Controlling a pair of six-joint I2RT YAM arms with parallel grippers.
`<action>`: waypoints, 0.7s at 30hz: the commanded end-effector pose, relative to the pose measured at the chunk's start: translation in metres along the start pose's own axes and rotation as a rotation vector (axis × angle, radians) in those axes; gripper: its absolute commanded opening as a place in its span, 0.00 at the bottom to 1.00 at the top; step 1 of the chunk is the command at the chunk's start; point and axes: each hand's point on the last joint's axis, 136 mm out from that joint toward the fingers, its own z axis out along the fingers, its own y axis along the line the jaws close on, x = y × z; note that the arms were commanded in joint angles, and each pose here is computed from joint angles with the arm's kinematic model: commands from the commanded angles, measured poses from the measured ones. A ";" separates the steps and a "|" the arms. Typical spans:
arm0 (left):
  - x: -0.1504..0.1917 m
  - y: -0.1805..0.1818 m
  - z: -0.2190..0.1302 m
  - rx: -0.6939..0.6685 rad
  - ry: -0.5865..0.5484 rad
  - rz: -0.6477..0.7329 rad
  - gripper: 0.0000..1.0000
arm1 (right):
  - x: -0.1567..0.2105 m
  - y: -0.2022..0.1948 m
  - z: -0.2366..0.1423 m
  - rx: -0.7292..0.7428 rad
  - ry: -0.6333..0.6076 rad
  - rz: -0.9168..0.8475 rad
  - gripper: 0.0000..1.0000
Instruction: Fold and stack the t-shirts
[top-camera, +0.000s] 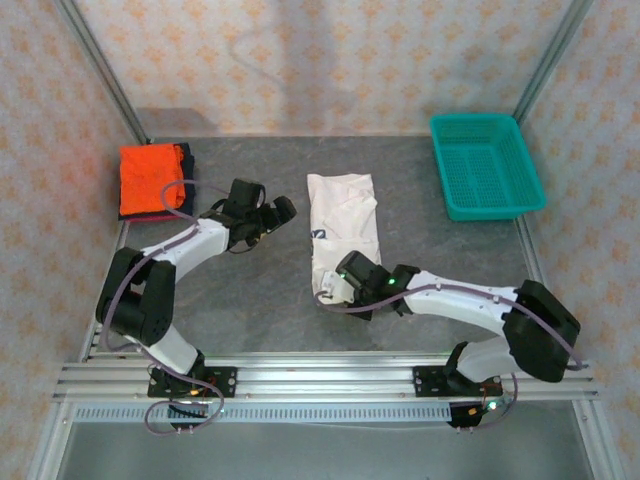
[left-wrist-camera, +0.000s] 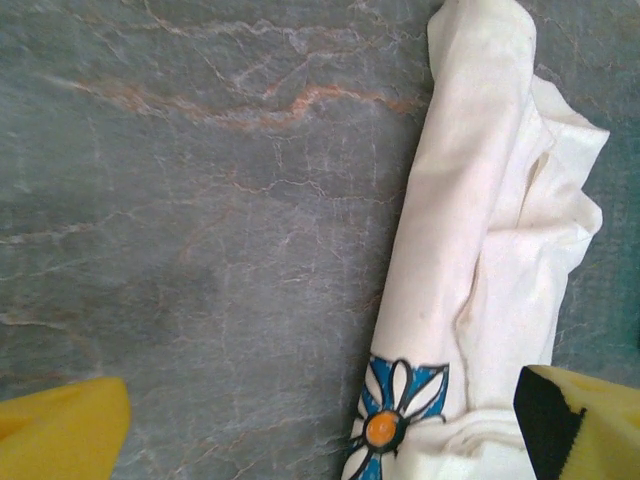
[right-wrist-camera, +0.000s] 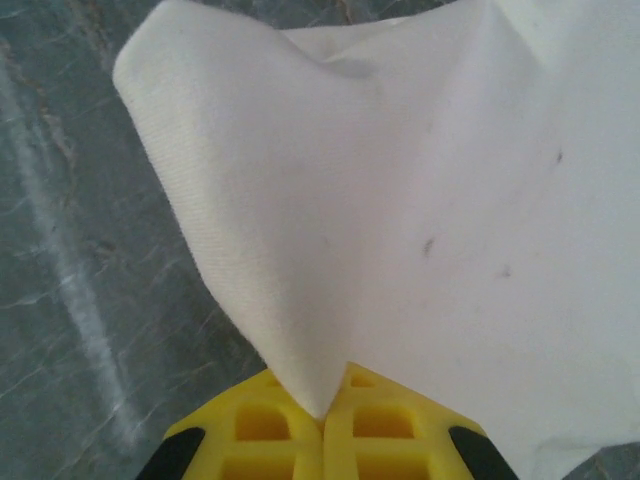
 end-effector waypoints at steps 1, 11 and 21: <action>0.004 -0.018 0.014 0.053 0.027 -0.022 1.00 | 0.015 0.017 -0.009 -0.064 0.052 0.017 0.00; 0.021 -0.051 0.050 0.077 0.093 0.032 0.81 | 0.019 0.030 -0.034 -0.140 0.062 0.030 0.00; 0.040 -0.057 0.087 0.054 0.175 0.062 0.40 | 0.016 0.029 -0.038 -0.137 0.057 0.036 0.00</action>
